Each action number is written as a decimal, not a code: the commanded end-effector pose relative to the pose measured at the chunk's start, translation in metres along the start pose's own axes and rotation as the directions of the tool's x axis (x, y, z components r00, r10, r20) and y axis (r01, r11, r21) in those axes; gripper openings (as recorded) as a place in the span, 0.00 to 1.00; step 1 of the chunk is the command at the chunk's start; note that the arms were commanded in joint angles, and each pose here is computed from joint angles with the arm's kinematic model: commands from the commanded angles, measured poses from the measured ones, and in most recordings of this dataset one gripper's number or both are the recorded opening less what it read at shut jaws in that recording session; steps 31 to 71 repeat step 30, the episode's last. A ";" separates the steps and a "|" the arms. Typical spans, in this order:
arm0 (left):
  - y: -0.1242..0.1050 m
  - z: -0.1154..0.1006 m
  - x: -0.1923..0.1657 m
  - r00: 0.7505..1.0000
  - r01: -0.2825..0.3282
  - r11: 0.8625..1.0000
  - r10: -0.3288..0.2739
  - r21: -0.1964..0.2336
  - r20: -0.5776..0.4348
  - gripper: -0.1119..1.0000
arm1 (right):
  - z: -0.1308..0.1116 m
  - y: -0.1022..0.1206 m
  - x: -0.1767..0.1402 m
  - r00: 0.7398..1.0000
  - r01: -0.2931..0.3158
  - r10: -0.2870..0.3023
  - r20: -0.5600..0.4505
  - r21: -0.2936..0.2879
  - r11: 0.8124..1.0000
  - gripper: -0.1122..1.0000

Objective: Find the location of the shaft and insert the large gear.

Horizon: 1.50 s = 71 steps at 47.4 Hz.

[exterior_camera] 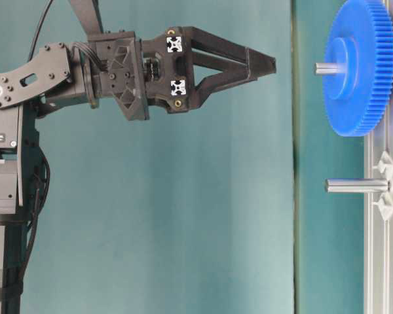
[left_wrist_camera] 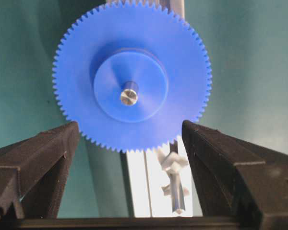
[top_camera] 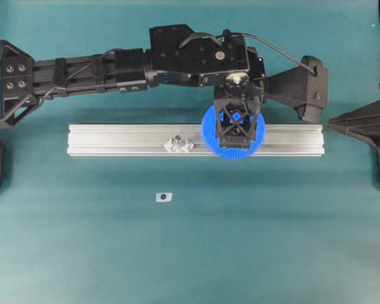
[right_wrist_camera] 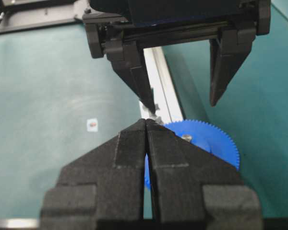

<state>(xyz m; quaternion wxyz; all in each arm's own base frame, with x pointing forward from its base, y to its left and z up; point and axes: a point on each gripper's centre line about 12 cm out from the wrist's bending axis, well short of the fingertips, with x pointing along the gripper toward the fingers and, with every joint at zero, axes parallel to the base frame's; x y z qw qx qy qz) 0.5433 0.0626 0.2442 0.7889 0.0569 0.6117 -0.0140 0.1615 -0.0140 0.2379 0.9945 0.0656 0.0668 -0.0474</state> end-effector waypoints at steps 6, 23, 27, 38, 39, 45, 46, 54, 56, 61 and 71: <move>-0.001 0.006 -0.023 0.999 -0.013 1.000 0.013 0.002 0.052 0.84 | 0.003 0.000 0.001 1.000 0.002 -0.002 0.008 0.013 1.000 0.09; -0.002 0.005 -0.023 0.999 -0.010 1.000 0.011 -0.009 0.045 0.84 | 0.004 0.000 0.001 1.000 0.002 -0.002 0.010 0.013 1.000 0.09; -0.002 0.005 -0.023 0.999 -0.010 1.000 0.010 -0.010 0.042 0.84 | 0.003 0.000 0.001 1.000 0.002 -0.002 0.008 0.013 1.000 0.09; -0.002 0.005 -0.023 0.999 -0.010 1.000 0.010 -0.010 0.043 0.84 | 0.004 0.000 0.001 1.000 0.002 -0.002 0.010 0.013 1.000 0.09; -0.002 0.005 -0.023 0.999 -0.010 1.000 0.010 -0.010 0.043 0.84 | 0.004 0.000 0.001 1.000 0.002 -0.002 0.010 0.013 1.000 0.09; -0.002 0.005 -0.023 0.999 -0.010 1.000 0.010 -0.010 0.043 0.84 | 0.004 0.000 0.001 1.000 0.002 -0.002 0.010 0.013 1.000 0.09; -0.002 0.005 -0.023 0.999 -0.010 1.000 0.010 -0.010 0.043 0.84 | 0.004 0.000 0.001 1.000 0.002 -0.002 0.010 0.013 1.000 0.09; -0.002 0.005 -0.023 0.999 -0.010 1.000 0.010 -0.010 0.043 0.84 | 0.004 0.000 0.001 1.000 0.002 -0.002 0.010 0.013 1.000 0.09; -0.002 0.005 -0.023 0.999 -0.010 1.000 0.010 -0.010 0.043 0.84 | 0.004 0.000 0.001 1.000 0.002 -0.002 0.010 0.013 1.000 0.09; -0.002 0.005 -0.023 0.999 -0.010 1.000 0.010 -0.010 0.043 0.84 | 0.004 0.000 0.001 1.000 0.002 -0.002 0.010 0.013 1.000 0.09; -0.002 0.005 -0.023 0.999 -0.010 1.000 0.010 -0.010 0.043 0.84 | 0.004 0.000 0.001 1.000 0.002 -0.002 0.010 0.013 1.000 0.09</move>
